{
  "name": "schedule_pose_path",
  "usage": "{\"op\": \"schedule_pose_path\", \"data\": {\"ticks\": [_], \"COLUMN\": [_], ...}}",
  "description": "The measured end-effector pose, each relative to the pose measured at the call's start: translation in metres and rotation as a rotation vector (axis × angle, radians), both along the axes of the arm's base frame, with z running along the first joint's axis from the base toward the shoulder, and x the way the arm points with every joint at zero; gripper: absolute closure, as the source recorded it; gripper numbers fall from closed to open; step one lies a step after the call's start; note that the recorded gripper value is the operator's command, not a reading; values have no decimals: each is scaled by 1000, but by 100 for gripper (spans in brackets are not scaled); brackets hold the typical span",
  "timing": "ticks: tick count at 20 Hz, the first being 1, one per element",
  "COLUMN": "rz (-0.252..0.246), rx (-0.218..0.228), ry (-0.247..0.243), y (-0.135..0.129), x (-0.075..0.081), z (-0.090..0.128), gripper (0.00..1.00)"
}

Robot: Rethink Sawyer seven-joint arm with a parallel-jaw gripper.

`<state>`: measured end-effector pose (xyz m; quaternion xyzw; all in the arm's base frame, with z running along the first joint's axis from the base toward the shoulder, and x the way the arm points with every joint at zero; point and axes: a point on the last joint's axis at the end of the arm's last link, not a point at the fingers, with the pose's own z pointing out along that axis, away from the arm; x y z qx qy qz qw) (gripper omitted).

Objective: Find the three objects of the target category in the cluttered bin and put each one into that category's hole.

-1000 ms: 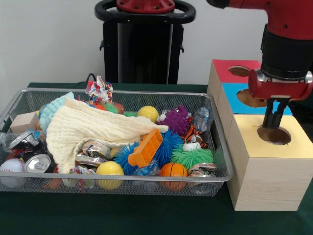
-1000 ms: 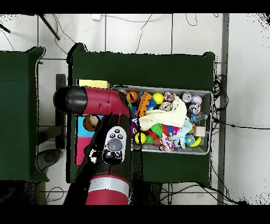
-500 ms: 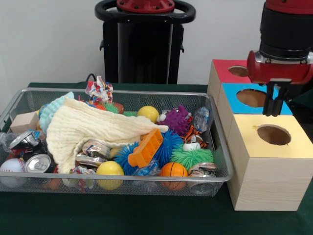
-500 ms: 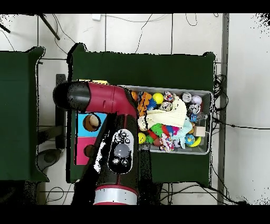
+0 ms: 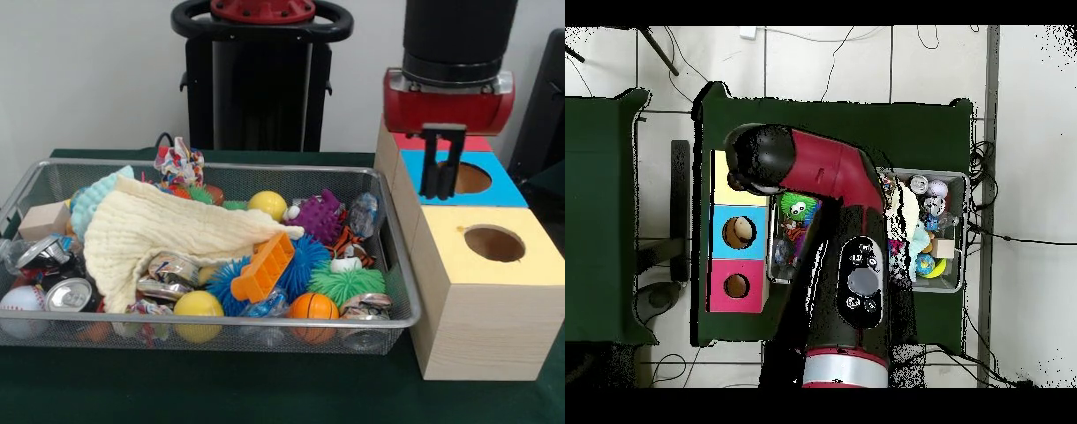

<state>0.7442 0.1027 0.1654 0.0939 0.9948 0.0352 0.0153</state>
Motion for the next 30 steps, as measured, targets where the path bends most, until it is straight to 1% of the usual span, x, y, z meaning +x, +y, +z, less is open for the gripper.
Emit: {"op": "schedule_pose_path", "data": {"ticks": [5,8,13,14,17,20,23,28,30], "rz": [-30,-38,-40,-39,-39,-41,-48,-69,-84], "rx": [12,14,12,15,18,31,42,56,63], "ry": [12,8,-22,-40,-43,-53,-56,-64,-67], "y": [-27,-33,-37,-37,-37,-38,-44,-60,-73], "x": [8,9,13,15,16,19,21,24,26], "z": [16,25,46,57,60,69,73,76,77], "gripper": [100,100,100,0,0,0,0,0,0]}}
